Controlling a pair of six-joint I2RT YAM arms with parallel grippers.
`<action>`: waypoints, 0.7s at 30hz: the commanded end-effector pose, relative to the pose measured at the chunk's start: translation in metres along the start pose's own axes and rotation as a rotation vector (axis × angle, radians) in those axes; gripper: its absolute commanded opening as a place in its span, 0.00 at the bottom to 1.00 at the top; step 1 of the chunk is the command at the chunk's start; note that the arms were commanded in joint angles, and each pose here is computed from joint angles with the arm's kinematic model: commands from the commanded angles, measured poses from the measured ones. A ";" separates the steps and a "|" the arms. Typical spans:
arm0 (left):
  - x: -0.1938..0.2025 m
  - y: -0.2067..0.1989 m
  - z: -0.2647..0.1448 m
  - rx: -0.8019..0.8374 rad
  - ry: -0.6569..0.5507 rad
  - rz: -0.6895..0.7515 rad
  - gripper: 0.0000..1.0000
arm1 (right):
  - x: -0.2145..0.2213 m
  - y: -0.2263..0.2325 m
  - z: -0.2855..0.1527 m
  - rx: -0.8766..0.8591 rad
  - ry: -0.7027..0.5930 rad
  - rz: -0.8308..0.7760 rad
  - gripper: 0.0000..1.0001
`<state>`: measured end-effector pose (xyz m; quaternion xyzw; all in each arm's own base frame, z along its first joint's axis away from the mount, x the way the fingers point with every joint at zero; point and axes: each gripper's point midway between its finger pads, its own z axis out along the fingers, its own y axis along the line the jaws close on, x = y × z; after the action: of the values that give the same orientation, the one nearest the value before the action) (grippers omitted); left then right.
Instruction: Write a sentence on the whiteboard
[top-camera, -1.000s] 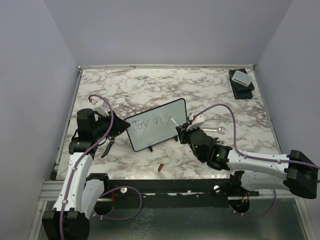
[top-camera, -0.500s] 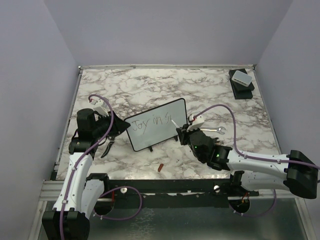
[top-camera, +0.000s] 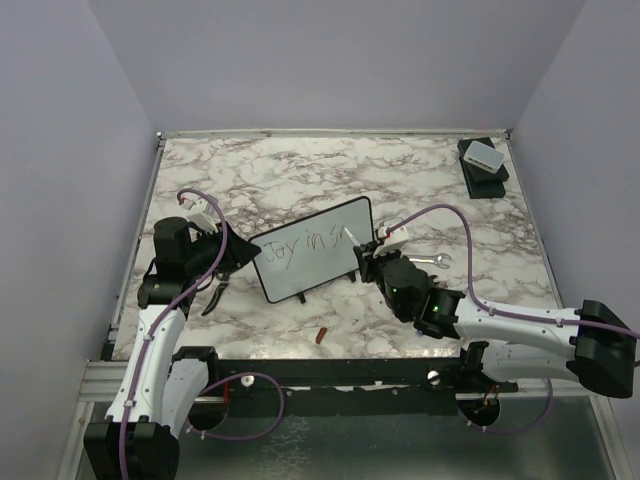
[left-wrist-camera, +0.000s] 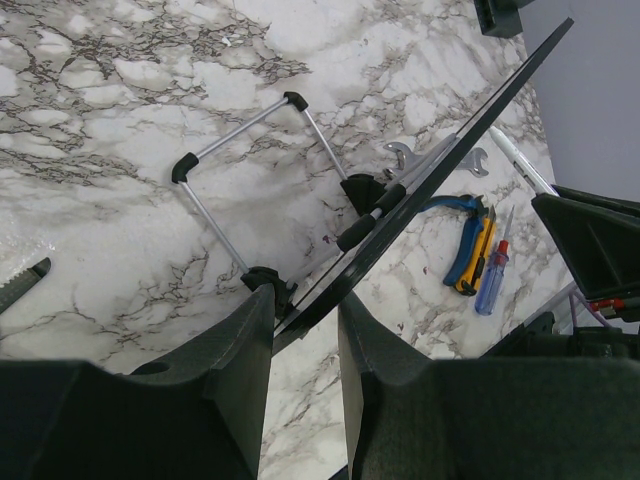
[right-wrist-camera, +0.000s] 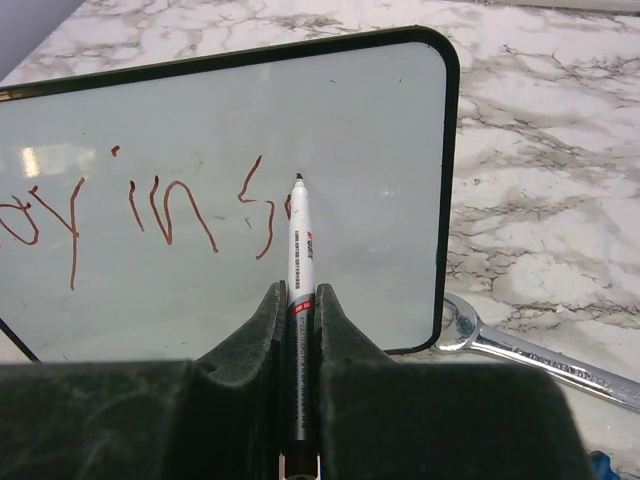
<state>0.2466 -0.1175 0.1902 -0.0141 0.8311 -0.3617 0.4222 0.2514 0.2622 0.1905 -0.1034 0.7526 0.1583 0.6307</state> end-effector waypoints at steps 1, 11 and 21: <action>0.004 -0.002 -0.001 0.007 0.007 0.003 0.33 | -0.009 -0.008 0.003 0.057 -0.024 0.002 0.01; 0.004 -0.002 -0.001 0.008 0.007 0.003 0.33 | 0.020 -0.010 0.002 0.057 0.058 0.019 0.01; 0.004 -0.002 -0.001 0.007 0.007 0.002 0.33 | 0.041 -0.011 -0.003 0.051 0.116 0.051 0.01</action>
<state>0.2466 -0.1175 0.1903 -0.0145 0.8310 -0.3620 0.4221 0.2480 0.2583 0.1653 -0.0774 0.7798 0.1588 0.6006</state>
